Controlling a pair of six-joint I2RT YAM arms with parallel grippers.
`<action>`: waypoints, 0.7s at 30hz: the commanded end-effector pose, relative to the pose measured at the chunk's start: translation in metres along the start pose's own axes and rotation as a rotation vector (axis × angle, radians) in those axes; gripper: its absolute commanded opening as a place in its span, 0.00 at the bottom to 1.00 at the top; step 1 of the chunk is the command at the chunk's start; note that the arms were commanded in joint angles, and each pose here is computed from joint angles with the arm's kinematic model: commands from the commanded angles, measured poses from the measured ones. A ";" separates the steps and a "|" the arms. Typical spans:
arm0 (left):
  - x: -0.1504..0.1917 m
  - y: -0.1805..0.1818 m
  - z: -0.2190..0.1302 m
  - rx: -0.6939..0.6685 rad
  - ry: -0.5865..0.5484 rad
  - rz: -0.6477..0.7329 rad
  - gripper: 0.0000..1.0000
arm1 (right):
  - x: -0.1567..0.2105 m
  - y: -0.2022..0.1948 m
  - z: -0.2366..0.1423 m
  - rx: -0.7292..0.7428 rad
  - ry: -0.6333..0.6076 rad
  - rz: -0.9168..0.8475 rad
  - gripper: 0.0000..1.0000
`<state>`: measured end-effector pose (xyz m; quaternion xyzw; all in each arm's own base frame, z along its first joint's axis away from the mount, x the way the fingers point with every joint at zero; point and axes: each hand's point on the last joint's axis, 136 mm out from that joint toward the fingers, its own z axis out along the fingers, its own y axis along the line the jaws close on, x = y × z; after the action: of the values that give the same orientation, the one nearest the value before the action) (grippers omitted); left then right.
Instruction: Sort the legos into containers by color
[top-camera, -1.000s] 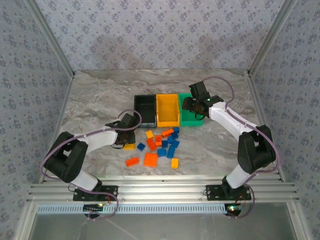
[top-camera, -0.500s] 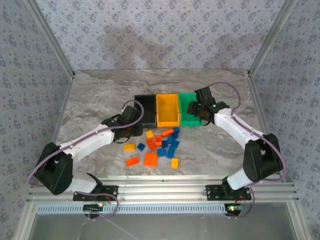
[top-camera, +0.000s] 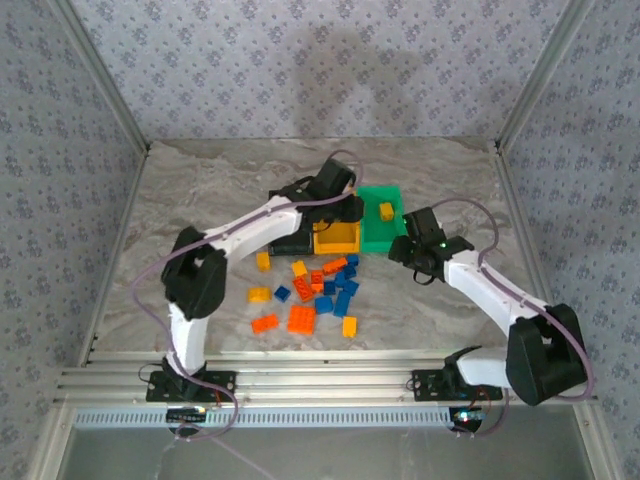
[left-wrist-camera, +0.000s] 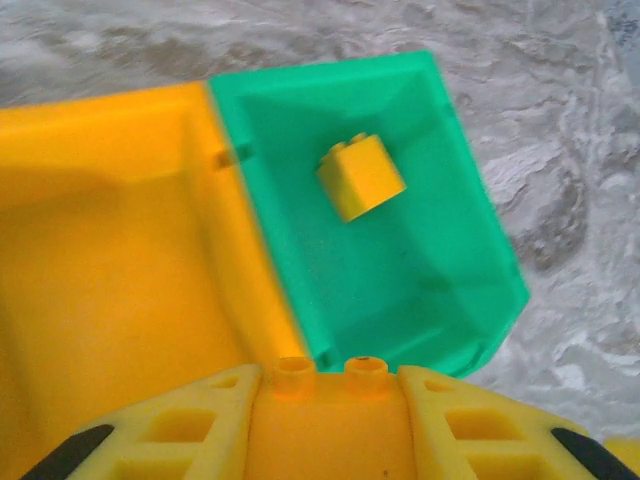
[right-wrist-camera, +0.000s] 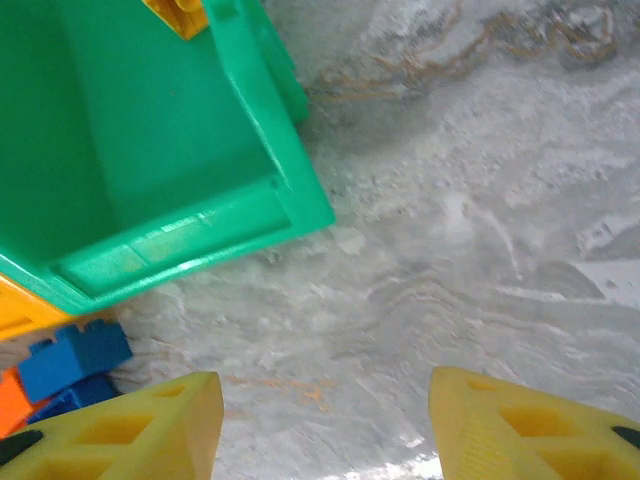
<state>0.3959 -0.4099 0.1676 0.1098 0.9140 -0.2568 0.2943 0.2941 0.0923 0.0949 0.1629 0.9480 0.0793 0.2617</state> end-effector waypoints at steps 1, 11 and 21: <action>-0.011 -0.024 0.017 0.073 0.020 0.021 0.27 | 0.011 -0.018 -0.004 0.042 0.008 0.028 0.59; -0.018 -0.045 0.060 0.147 0.058 -0.011 0.50 | 0.018 -0.024 -0.012 0.024 -0.002 0.025 0.60; -0.043 -0.053 0.005 0.161 -0.036 0.009 0.71 | 0.019 0.018 -0.015 -0.163 0.017 -0.055 0.64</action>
<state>0.4262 -0.4716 0.1469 0.1265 0.9059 -0.3071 0.2626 0.2758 0.0945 0.0980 0.1520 0.9450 0.1106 0.2678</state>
